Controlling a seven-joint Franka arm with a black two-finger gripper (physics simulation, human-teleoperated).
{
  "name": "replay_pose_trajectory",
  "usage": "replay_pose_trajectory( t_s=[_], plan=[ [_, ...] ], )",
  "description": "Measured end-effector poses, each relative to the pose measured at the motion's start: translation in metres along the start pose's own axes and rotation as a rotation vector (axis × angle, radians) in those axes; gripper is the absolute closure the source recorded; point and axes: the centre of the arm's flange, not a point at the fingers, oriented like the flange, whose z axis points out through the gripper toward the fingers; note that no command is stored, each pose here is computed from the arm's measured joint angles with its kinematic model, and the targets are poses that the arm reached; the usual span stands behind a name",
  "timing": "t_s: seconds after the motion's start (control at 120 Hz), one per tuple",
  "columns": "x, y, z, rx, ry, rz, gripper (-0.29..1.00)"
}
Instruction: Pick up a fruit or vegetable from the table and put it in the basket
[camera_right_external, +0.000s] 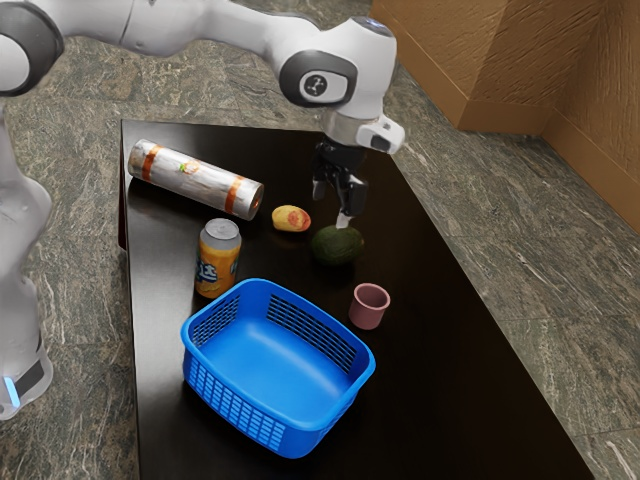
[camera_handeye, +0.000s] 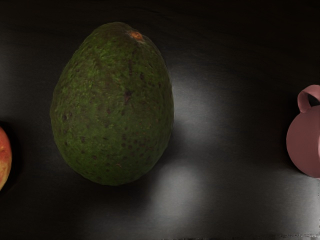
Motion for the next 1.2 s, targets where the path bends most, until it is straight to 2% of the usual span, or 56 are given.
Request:
replay_pose_trajectory(
  t_s=[0.092, 0.175, 0.4, 0.625, 0.925, 1.2],
  plan=[
    [-0.005, -0.027, 0.007, -0.039, 0.020, 0.050, 0.00],
    [-0.006, -0.031, 0.012, -0.061, 0.036, 0.117, 0.00],
    [0.000, -0.065, 0.028, -0.067, 0.051, 0.217, 0.00],
    [0.014, -0.050, 0.055, -0.094, 0.051, 0.331, 0.00],
    [0.027, -0.061, 0.080, -0.199, 0.068, 0.323, 0.00],
    [0.034, -0.069, 0.100, -0.225, 0.070, 0.326, 0.00]
  ],
)
